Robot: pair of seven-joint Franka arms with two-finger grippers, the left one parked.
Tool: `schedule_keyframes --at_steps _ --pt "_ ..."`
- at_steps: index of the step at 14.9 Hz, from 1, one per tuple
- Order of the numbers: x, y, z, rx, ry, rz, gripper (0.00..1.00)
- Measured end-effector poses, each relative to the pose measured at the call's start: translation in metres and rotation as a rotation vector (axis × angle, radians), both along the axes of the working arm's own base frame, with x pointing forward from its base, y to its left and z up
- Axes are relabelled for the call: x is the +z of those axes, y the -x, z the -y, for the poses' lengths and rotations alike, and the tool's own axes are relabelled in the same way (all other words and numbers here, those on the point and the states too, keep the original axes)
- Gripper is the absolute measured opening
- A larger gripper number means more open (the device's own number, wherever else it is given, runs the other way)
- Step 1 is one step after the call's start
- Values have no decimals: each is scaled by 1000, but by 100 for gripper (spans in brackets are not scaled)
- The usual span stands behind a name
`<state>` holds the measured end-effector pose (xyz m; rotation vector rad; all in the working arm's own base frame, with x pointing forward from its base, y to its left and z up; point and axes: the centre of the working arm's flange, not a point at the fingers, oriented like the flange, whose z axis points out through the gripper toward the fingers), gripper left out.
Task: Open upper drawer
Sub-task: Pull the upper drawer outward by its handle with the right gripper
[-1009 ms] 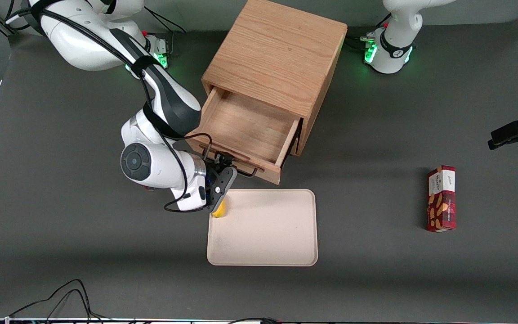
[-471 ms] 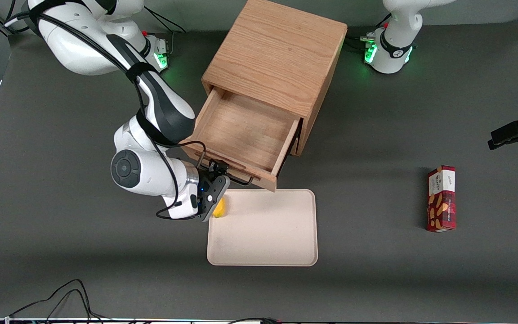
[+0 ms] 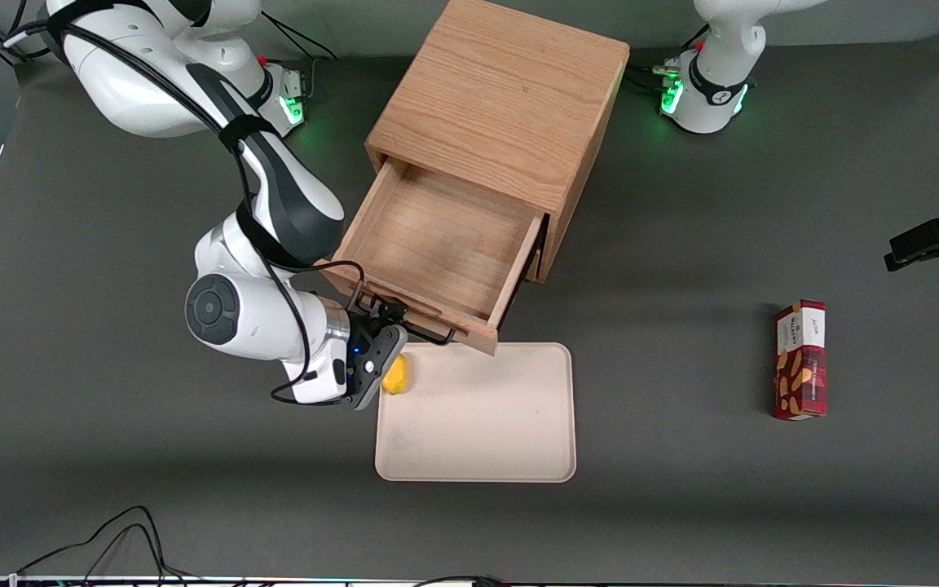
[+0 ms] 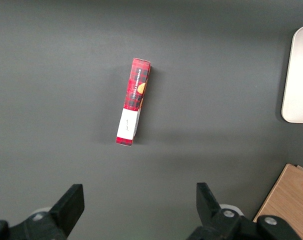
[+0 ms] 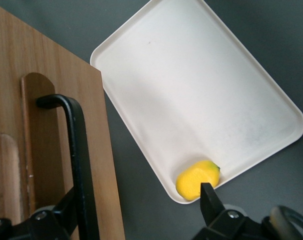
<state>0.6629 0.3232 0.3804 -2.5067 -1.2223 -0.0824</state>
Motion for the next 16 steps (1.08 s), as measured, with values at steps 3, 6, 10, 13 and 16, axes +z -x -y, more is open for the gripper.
schedule_keyframes --at_steps 3,6,10,13,16 --pt "1 -7 8 -14 -5 6 100" --pt "1 -15 14 -26 -12 12 100" --pt "0 -26 23 -46 -11 25 100" --pt "4 -31 28 -55 -12 36 100" --pt "5 -33 31 -61 -9 41 100"
